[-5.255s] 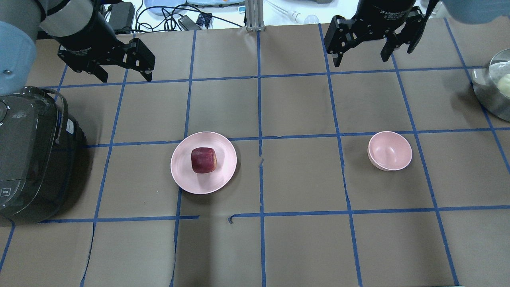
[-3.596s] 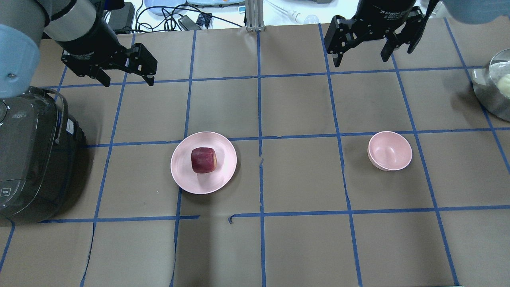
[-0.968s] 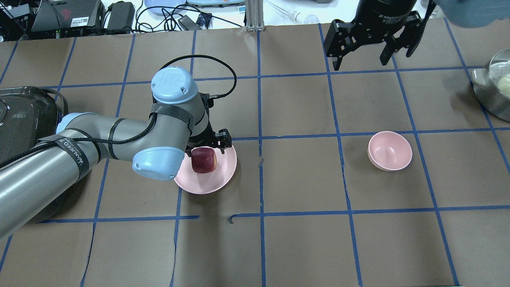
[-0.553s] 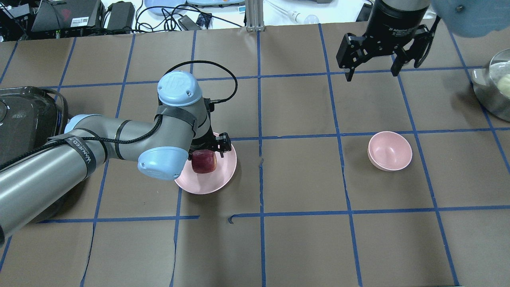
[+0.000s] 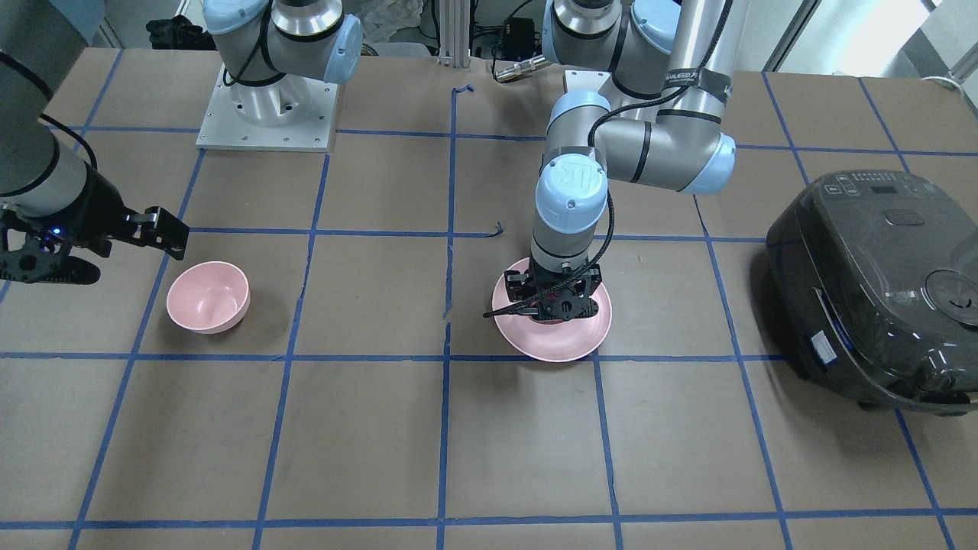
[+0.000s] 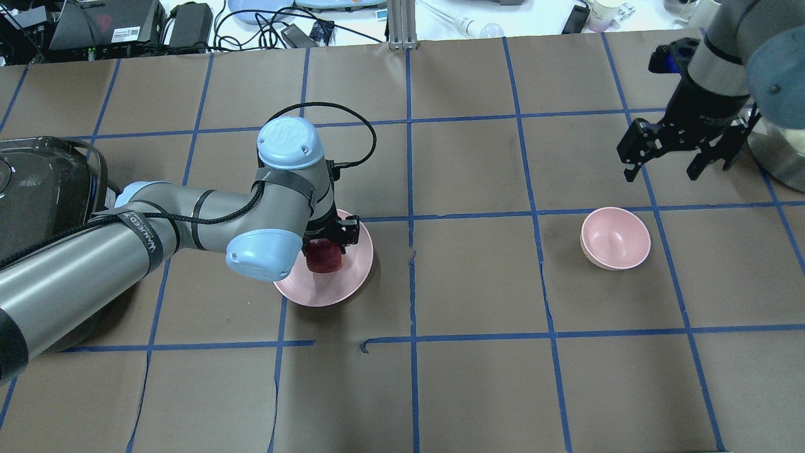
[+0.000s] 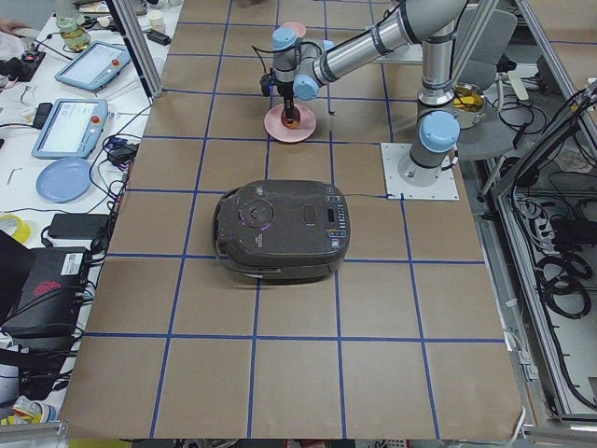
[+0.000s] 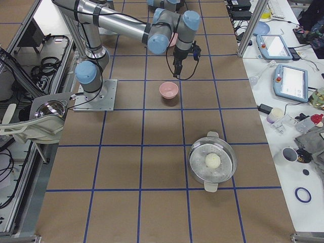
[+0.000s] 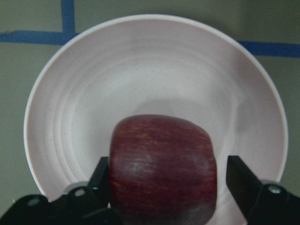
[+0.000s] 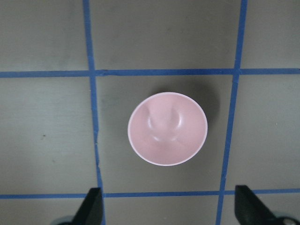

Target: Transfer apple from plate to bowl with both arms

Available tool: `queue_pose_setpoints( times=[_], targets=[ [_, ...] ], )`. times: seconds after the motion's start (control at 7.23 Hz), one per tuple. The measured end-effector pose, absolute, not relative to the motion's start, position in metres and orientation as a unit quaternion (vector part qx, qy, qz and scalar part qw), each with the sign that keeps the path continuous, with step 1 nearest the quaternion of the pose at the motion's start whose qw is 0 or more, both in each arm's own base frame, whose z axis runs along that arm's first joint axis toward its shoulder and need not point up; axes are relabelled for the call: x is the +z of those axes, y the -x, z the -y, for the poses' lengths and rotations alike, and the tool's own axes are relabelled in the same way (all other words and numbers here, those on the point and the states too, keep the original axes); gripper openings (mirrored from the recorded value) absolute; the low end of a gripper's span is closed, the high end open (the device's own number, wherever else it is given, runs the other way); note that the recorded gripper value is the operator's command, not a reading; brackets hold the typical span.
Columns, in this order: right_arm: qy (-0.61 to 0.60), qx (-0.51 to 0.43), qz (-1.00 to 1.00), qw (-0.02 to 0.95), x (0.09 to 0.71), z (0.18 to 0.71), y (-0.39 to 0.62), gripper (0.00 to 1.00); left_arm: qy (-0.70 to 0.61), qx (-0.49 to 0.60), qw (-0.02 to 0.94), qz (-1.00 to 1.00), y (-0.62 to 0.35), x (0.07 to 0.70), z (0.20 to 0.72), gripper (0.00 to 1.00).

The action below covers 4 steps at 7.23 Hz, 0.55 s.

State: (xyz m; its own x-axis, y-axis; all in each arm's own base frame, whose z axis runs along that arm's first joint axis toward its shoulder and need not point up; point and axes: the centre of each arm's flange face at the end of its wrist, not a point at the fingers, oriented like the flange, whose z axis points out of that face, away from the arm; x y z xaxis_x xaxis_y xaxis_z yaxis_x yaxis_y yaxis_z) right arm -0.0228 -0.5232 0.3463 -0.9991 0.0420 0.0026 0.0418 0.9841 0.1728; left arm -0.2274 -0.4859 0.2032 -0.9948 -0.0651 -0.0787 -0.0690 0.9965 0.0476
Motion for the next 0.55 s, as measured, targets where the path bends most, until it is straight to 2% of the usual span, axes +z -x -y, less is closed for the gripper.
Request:
queue_pose_setpoints(
  times=[0.14, 0.28, 0.41, 0.55],
  targets=[
    [-0.029, 0.089, -0.996, 0.004, 0.303, 0.520, 0.037, 0.90, 0.033, 0.017, 0.040, -0.999, 0.226, 0.210, 0.491, 0.20],
    [-0.032, 0.086, -0.996, 0.005, 0.267, 0.516, 0.041, 0.77, 0.036, 0.000, 0.037, -0.999, 0.222, 0.232, 0.502, 0.20],
    [-0.032, 0.080, -0.996, 0.004, 0.238, 0.509, 0.040, 0.53, 0.038, -0.012, 0.034, -0.999, 0.217, 0.261, 0.516, 0.19],
    [-0.031, 0.071, -0.997, 0.002, 0.217, 0.502, 0.038, 0.22, 0.038, -0.017, 0.030, -0.999, 0.216, 0.291, 0.528, 0.13]
  ],
)
